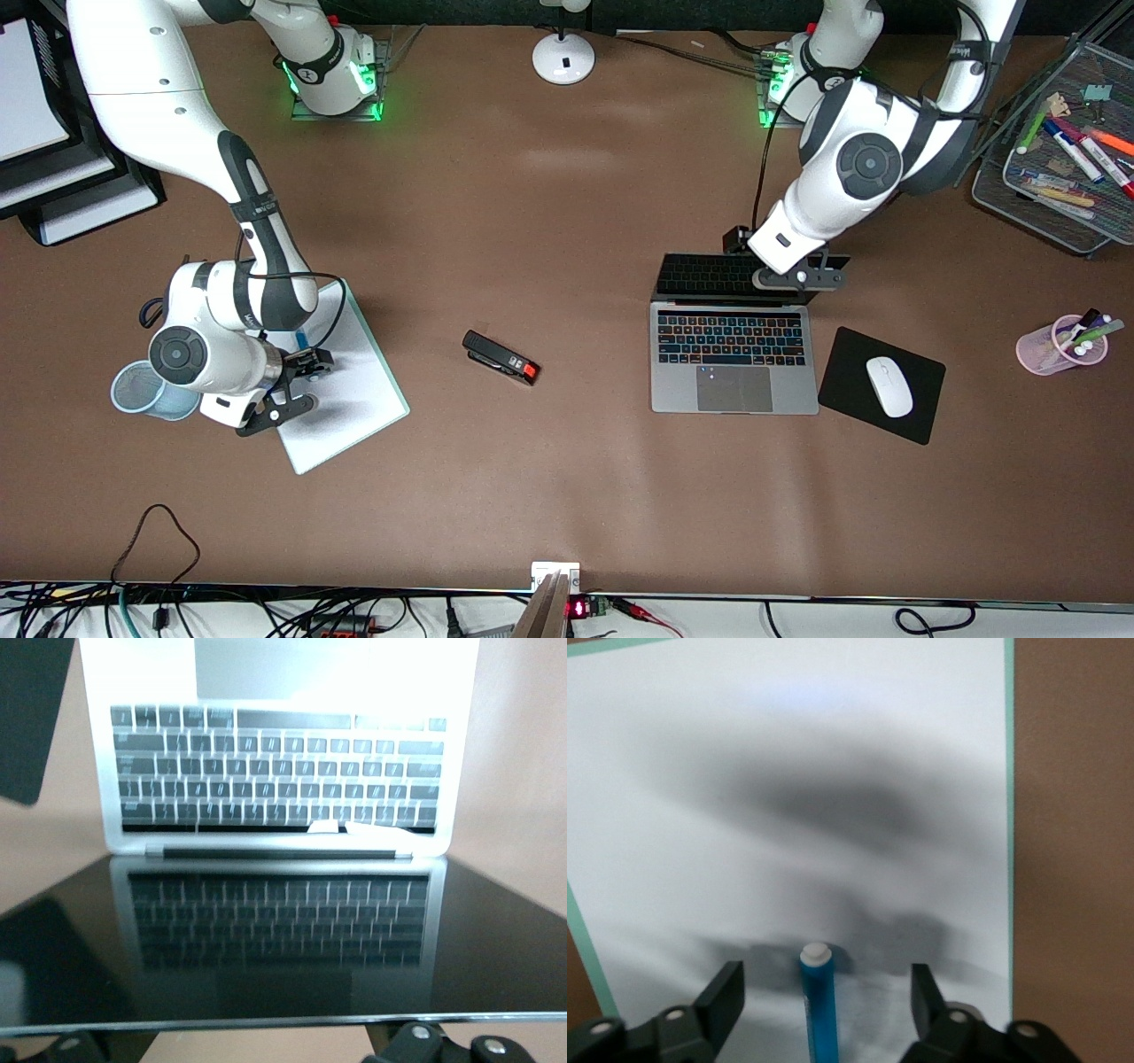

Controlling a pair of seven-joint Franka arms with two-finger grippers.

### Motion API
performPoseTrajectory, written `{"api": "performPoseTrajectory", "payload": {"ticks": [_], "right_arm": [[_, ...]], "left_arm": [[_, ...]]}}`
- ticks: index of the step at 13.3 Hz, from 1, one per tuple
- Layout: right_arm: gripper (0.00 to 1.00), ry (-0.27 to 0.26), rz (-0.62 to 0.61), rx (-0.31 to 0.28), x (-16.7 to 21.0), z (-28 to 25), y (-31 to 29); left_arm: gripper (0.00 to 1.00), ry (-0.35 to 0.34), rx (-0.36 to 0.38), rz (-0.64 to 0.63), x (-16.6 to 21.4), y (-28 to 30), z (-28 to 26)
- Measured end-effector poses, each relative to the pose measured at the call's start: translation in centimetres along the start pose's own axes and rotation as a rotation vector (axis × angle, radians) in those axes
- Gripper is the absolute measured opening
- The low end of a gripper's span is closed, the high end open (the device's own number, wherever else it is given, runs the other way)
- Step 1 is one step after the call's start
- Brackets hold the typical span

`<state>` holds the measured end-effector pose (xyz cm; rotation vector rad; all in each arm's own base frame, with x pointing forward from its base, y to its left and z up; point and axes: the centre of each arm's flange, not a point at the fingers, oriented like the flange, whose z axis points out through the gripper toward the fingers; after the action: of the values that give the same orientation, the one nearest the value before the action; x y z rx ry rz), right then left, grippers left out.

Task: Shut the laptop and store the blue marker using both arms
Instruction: 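Grasp the blue marker with the right gripper while the left gripper lowers onto the lid, then push the laptop lid down shut with the left gripper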

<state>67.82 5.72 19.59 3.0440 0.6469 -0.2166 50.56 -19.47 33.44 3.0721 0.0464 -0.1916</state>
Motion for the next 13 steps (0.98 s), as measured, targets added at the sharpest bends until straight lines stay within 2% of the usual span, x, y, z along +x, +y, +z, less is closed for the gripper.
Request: {"api": "performPoseTrajectory", "payload": {"ticks": [1,3,8,9,13], "right_arm": [[0.81,-0.001,-0.001,0.0,0.0,0.0,0.0],[0.67,-0.003,-0.001,0.001,-0.1,0.1,0.0],[0.63,-0.011,0.0,0.004,-0.3,0.5,-0.1],[0.59,-0.011,0.0,0.004,-0.3,0.5,-0.1],[0.56,-0.012,0.002,0.004,-0.4,0.6,0.1]], "left_arm": [[1.0,0.026,-0.018,-0.005,0.8,0.0,0.5],[1.0,0.064,-0.053,-0.015,2.3,-0.1,2.2],[1.0,0.103,-0.126,-0.056,7.4,-0.5,4.0],[1.0,0.113,-0.139,-0.06,8.2,-0.4,4.4],[1.0,0.153,-0.189,-0.083,10.0,-0.4,8.9]]}}
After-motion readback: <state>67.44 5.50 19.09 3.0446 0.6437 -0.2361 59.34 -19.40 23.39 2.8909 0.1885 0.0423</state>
